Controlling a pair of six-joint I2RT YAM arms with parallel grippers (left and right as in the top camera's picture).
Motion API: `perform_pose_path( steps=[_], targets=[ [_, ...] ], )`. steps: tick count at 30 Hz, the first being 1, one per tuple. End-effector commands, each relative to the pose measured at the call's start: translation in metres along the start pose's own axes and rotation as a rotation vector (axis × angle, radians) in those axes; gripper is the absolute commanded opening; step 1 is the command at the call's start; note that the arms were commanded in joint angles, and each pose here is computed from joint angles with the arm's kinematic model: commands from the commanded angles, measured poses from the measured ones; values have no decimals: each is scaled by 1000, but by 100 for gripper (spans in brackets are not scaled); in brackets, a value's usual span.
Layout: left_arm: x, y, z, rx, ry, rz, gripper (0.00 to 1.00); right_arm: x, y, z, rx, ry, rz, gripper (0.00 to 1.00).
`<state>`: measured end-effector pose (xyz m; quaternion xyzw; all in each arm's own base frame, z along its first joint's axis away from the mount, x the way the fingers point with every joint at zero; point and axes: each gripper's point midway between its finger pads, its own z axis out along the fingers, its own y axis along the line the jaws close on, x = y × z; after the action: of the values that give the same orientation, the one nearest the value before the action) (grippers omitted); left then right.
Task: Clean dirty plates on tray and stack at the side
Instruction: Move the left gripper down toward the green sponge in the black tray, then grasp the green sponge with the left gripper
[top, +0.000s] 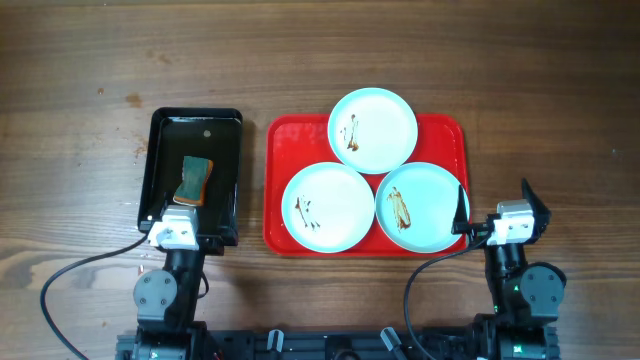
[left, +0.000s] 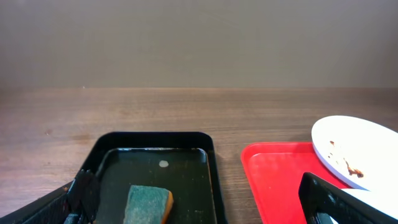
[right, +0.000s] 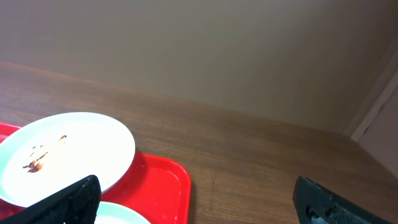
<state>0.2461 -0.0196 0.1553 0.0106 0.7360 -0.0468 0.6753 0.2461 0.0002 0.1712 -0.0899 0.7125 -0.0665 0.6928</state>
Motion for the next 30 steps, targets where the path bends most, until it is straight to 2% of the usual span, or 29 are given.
perform_pose_path(
  steps=[1, 4, 7, 11, 14, 16, 18, 25, 28, 30],
  targets=[
    [17, -5, 3, 22, 89, -85, 100, -1, -2, 0, 11, 1, 15, 100],
    [9, -2, -1, -7, 218, -65, 100, -1, -2, 0, 11, 0, 15, 100],
    [-16, 1, 1, -43, 370, -38, 100, -1, -2, 0, 11, 0, 16, 100],
    [-28, 3, 10, -76, 728, -15, 100, -1, -2, 0, 11, 0, 15, 100],
    [-27, -10, 25, -13, 859, -47, 100, -1, -2, 0, 11, 1, 15, 100],
    [-11, -27, 30, 79, 937, -97, 100, -1, -2, 0, 11, 0, 15, 100],
    [7, -31, 21, 97, 1034, -120, 100, -1, -2, 0, 11, 1, 15, 100],
    [17, -43, 34, 163, 1059, -164, 100, -1, -2, 0, 11, 0, 16, 100],
    [10, -22, 51, 1, 983, -191, 100, -1, -2, 0, 11, 1, 16, 100],
    [5, -20, 58, -7, 950, -183, 100, -1, -2, 0, 11, 0, 15, 100]
  ],
)
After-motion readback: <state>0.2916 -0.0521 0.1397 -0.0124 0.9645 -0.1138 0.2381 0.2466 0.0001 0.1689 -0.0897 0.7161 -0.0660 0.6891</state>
